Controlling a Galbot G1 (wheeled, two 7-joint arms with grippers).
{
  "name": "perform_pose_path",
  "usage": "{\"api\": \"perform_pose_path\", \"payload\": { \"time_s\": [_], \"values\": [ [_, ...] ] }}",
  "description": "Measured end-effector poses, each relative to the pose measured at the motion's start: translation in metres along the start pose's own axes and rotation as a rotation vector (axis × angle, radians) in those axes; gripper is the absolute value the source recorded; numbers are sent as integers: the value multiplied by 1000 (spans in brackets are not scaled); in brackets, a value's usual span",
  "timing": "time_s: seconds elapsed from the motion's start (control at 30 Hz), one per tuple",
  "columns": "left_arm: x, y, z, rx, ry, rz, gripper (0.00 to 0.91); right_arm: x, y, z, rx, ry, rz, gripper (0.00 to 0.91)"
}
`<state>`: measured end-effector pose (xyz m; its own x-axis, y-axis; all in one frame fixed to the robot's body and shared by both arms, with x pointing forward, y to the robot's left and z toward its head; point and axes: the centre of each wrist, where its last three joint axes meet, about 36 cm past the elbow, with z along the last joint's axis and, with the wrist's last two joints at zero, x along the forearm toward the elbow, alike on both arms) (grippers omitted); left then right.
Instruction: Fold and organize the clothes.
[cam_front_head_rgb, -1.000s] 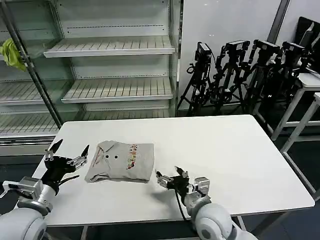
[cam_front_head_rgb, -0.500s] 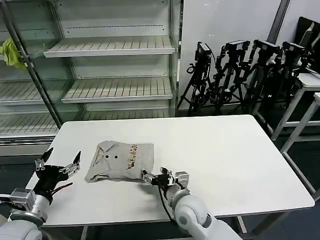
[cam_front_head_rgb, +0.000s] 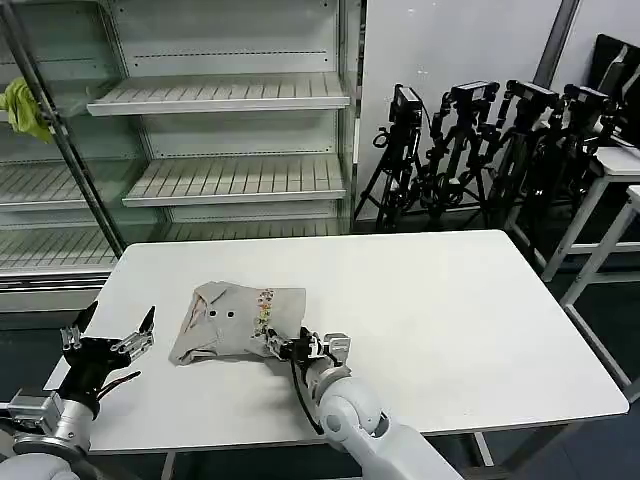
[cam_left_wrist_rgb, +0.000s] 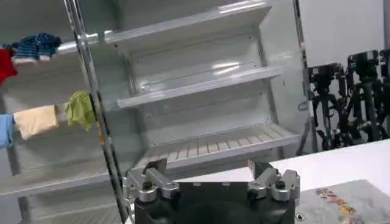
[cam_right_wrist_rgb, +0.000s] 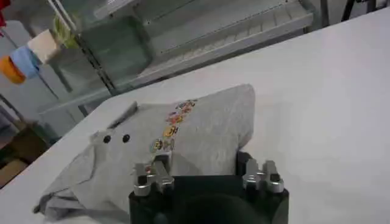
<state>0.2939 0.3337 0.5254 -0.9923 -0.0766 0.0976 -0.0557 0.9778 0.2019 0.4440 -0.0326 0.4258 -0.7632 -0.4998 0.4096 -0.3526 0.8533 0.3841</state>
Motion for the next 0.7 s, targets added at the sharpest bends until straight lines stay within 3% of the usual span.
{"api": "perform_pose_path", "payload": {
  "time_s": [0.43,0.7],
  "values": [
    [3,0,1,5,-8,-6,907,4,-6,4,8,10,11,0],
    [3,-3,1,7,-10,4,907,23,-26,-2,26,11,29,0]
  ]
}}
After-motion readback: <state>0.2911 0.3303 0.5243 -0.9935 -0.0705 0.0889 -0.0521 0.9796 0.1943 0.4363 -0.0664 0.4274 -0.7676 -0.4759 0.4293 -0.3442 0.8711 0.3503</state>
